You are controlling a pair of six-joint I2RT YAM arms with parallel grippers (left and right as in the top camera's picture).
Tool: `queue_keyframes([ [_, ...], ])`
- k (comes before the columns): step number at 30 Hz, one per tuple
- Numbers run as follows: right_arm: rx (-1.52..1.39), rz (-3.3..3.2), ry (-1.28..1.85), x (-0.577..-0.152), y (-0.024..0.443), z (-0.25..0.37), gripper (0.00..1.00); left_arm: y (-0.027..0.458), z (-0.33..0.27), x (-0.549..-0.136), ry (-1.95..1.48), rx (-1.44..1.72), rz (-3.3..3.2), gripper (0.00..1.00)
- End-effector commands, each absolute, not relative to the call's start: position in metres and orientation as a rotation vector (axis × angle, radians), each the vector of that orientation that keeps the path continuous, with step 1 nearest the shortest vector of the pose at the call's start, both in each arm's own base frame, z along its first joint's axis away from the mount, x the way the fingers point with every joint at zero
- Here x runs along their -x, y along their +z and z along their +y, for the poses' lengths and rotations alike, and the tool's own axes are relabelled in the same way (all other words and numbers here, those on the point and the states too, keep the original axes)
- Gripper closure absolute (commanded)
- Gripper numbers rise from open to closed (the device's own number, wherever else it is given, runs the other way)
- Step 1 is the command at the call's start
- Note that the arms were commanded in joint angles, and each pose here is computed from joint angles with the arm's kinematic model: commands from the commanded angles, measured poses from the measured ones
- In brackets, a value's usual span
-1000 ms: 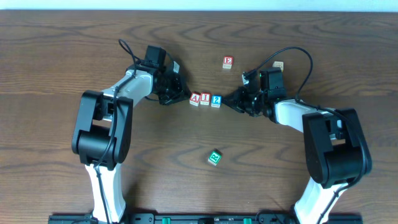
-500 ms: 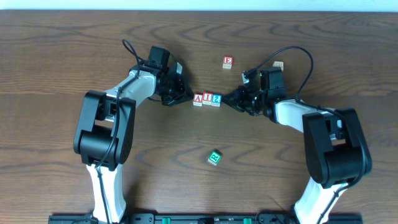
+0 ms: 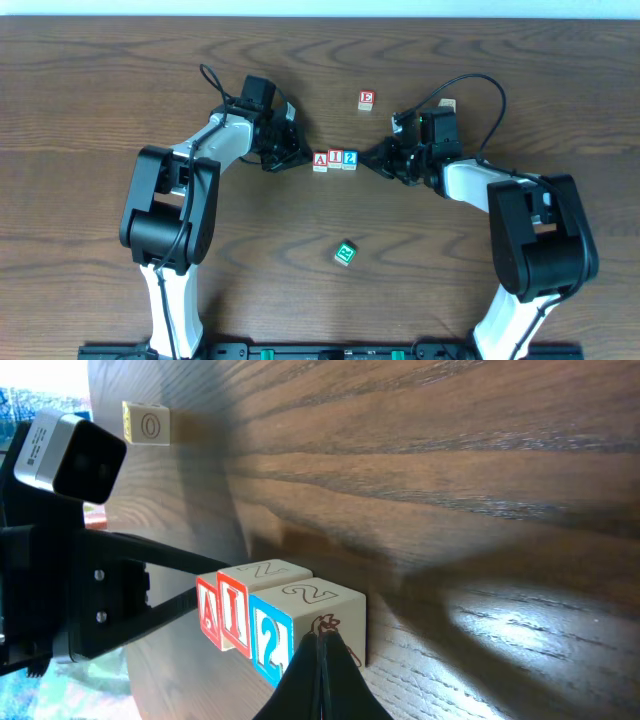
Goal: Spell out Ai2
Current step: 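Push the A, I, 2 blocks together from both sides with both grippers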
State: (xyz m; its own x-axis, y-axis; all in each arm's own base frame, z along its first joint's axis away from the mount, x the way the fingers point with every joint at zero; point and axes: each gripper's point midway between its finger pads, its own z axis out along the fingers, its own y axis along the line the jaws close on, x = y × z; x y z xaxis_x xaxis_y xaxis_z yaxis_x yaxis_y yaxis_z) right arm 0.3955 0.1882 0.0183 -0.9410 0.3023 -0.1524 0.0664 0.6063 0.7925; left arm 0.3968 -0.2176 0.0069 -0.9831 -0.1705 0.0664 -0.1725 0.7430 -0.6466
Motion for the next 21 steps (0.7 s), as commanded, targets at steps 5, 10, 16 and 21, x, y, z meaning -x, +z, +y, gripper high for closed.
queue_keyframes([
  [5,-0.318,2.567,1.261,-0.396,0.015,0.187,0.99,-0.002,-0.219,-0.389,1.064,-0.301,-2.899,0.94],
  [10,-0.317,2.567,1.260,-0.396,0.015,0.186,0.99,-0.007,-0.213,-0.389,1.004,-0.318,-2.927,0.94],
  [16,-0.334,2.563,1.256,-0.398,0.015,0.181,0.99,-0.009,-0.209,-0.392,0.976,-0.324,-2.953,0.94],
  [21,-0.382,2.544,1.244,-0.404,0.015,0.166,0.99,-0.007,-0.197,-0.401,0.980,-0.324,-2.986,0.94],
])
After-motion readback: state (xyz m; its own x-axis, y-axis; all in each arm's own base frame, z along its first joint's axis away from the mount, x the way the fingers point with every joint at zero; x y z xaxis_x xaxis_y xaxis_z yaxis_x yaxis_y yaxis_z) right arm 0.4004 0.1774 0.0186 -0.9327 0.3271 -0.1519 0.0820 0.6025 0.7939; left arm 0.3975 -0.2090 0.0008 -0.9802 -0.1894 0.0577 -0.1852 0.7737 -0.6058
